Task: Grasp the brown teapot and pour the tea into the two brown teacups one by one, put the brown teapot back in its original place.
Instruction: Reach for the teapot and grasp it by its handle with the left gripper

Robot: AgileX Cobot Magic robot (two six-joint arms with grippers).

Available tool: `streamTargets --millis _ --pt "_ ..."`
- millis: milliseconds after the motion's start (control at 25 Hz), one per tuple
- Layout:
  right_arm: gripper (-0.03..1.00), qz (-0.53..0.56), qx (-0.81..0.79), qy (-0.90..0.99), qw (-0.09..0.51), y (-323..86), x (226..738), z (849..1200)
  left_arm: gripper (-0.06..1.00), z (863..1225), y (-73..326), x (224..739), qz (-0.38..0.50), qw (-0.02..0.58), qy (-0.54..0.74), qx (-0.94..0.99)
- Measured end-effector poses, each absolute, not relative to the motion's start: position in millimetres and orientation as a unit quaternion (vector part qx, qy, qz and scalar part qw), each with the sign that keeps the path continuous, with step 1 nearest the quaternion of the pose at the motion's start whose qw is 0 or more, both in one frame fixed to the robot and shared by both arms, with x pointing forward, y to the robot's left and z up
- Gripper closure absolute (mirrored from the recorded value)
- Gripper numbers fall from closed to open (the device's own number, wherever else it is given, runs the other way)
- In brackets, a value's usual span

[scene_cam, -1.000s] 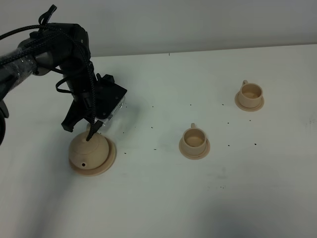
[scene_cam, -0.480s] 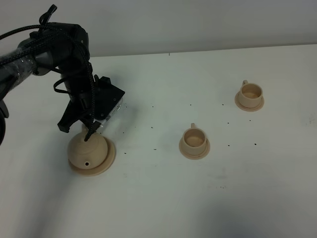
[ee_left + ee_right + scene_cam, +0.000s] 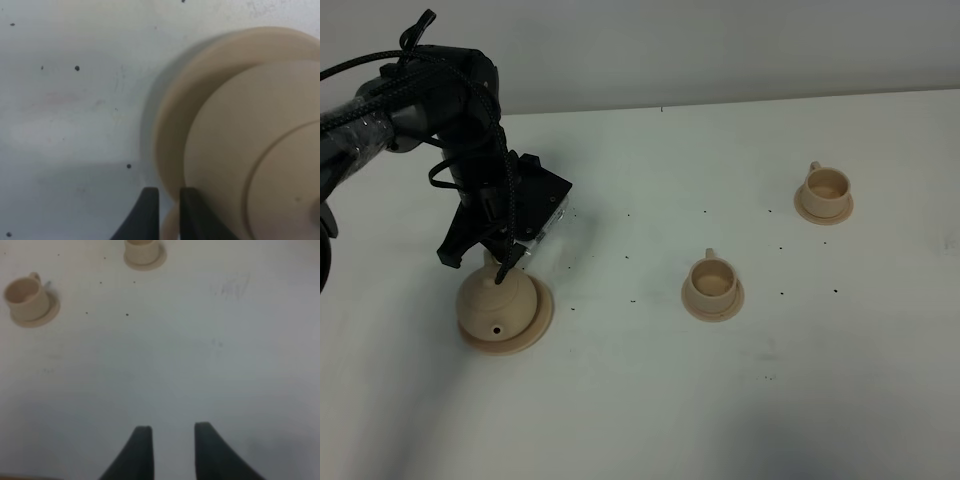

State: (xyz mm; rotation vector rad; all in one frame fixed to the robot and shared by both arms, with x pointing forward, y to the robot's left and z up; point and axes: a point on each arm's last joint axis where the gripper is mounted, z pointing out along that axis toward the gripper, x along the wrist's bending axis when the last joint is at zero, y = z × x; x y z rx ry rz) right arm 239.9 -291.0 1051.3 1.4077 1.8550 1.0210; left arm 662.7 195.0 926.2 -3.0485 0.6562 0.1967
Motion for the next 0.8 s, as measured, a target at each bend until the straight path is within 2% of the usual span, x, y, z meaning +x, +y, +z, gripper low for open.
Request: streamTargets --millis 800 --pt "0.75 0.384 0.529 0.697 0.295 -291.0 239.9 1051.3 0.82 926.2 198.9 664.5 0.058 0.014 0.166 -0.984"
